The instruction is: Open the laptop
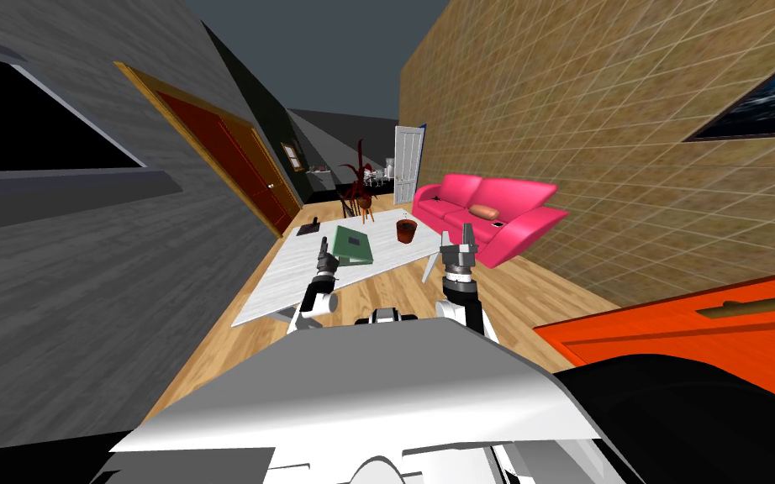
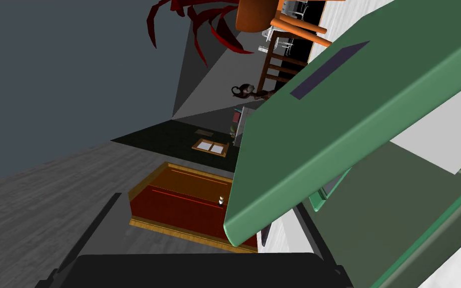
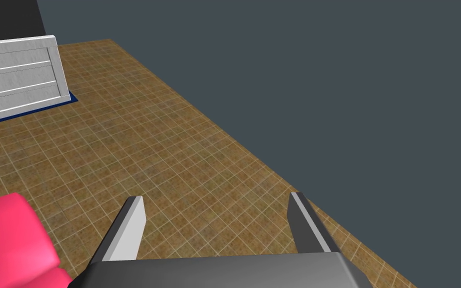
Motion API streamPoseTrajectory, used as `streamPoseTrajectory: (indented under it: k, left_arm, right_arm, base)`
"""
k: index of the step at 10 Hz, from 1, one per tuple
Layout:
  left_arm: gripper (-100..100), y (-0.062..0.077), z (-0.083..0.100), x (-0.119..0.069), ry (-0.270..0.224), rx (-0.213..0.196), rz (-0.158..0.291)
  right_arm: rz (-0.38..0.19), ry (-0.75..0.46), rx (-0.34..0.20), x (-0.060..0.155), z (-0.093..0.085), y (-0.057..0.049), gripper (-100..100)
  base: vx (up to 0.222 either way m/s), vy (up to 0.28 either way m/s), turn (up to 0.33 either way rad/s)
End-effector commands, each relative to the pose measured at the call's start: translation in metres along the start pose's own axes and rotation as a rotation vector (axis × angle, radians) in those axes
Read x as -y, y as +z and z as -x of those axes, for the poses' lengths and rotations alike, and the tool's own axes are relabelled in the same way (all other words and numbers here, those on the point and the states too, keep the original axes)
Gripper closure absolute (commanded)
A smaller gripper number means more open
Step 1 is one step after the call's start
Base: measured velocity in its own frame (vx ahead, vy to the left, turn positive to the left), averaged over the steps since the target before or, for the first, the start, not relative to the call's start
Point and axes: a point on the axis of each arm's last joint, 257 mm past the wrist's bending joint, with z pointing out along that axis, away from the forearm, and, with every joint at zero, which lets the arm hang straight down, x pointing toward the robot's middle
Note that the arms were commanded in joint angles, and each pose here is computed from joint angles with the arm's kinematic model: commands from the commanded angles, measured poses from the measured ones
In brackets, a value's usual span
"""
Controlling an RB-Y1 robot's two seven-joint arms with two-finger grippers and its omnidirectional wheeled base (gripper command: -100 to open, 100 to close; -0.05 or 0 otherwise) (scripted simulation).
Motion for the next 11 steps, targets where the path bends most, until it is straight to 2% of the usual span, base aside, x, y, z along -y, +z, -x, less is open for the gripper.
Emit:
streamPoseTrajectory:
  k: [1, 4, 5, 6, 11]
  left_arm:
    - [-100, 0.0, -0.003, 0.016, -0.001, -0.002, -0.001]
    - [-100, -0.001, -0.005, 0.032, 0.0, -0.004, 0.0]
    - [-100, 0.0, -0.005, 0.028, 0.0, -0.003, 0.001]
    - [0, 0.0, -0.005, 0.028, 0.0, -0.003, 0.004]
    - [0, 0.0, -0.004, 0.024, 0.001, 0.0, 0.013]
  right_arm:
    - [0.0, 0.0, 0.0, 0.0, 0.0, 0.0, 0]
    - [0.0, 0.0, 0.0, 0.0, 0.0, 0.0, 0]
    - [0.0, 0.0, 0.0, 0.0, 0.0, 0.0, 0]
    - [0.0, 0.0, 0.0, 0.0, 0.0, 0.0, 0]
    - [0.0, 0.0, 0.0, 0.0, 0.0, 0.0, 0]
  base:
    - [0.008, -0.005, 0.005]
    - [0.008, -0.006, 0.005]
    - [0.0, 0.0, 0.0]
    - [0.0, 0.0, 0.0]
    - [0.0, 0.0, 0.0]
